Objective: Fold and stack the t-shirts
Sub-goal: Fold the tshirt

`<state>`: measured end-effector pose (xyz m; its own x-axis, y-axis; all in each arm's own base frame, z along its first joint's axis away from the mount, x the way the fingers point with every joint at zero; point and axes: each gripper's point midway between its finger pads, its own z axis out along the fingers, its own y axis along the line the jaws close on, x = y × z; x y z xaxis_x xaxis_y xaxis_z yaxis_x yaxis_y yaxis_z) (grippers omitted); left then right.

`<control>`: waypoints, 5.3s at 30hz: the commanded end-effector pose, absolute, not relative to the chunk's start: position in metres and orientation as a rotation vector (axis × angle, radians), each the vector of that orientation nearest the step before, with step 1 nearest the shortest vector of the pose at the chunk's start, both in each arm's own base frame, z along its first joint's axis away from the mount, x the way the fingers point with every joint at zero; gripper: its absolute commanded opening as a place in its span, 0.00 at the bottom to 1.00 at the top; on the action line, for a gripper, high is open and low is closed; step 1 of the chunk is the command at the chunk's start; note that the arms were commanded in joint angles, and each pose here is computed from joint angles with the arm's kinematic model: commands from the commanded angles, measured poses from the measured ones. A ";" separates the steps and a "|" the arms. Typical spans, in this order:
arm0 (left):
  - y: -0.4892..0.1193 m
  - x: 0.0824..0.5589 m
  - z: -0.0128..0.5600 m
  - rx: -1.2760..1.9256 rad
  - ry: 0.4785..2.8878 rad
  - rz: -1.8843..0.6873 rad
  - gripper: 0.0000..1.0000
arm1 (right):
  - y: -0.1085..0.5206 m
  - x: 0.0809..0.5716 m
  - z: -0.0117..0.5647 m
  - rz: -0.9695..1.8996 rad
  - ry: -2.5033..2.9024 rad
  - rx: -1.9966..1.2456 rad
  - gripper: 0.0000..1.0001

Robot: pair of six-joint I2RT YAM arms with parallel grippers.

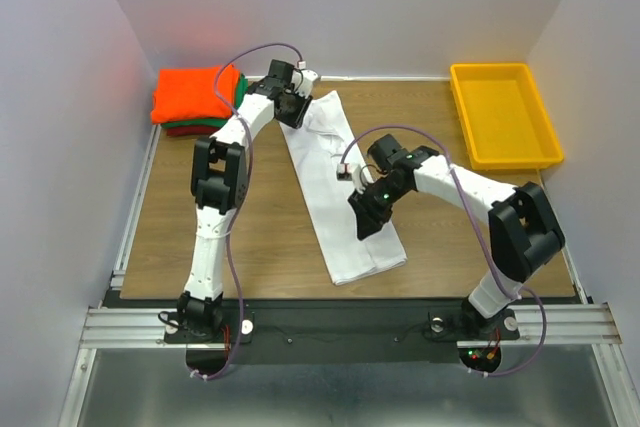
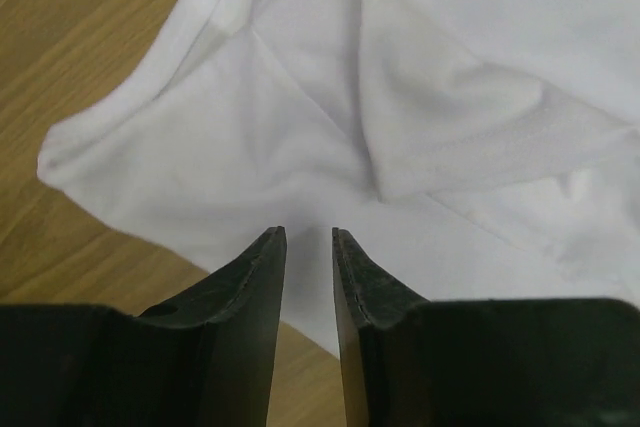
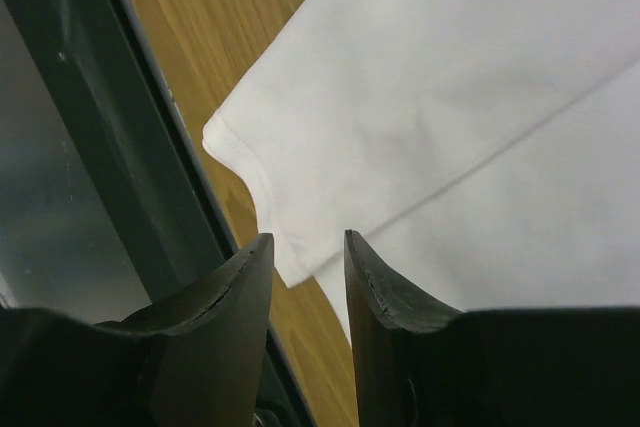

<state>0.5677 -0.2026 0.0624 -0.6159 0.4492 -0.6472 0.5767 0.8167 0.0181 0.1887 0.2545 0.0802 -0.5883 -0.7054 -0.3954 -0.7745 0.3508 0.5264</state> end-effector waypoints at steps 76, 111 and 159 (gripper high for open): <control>-0.235 0.546 0.037 0.561 2.375 -0.714 0.37 | 0.247 0.538 0.030 0.591 2.339 -0.398 0.34; -0.202 0.302 0.295 1.264 1.537 -0.465 0.84 | 0.222 0.284 0.259 0.557 1.625 -1.375 0.91; -0.236 0.206 0.006 1.926 1.671 -0.355 0.14 | 0.225 0.213 0.025 0.432 1.412 -1.844 0.01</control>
<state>0.2207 -0.2538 0.0210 0.2058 0.7815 -0.5890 0.9530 -0.0232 0.3021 0.2229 0.2253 0.0249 0.3989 -0.6547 -0.6421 -0.8914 -0.1125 -0.4391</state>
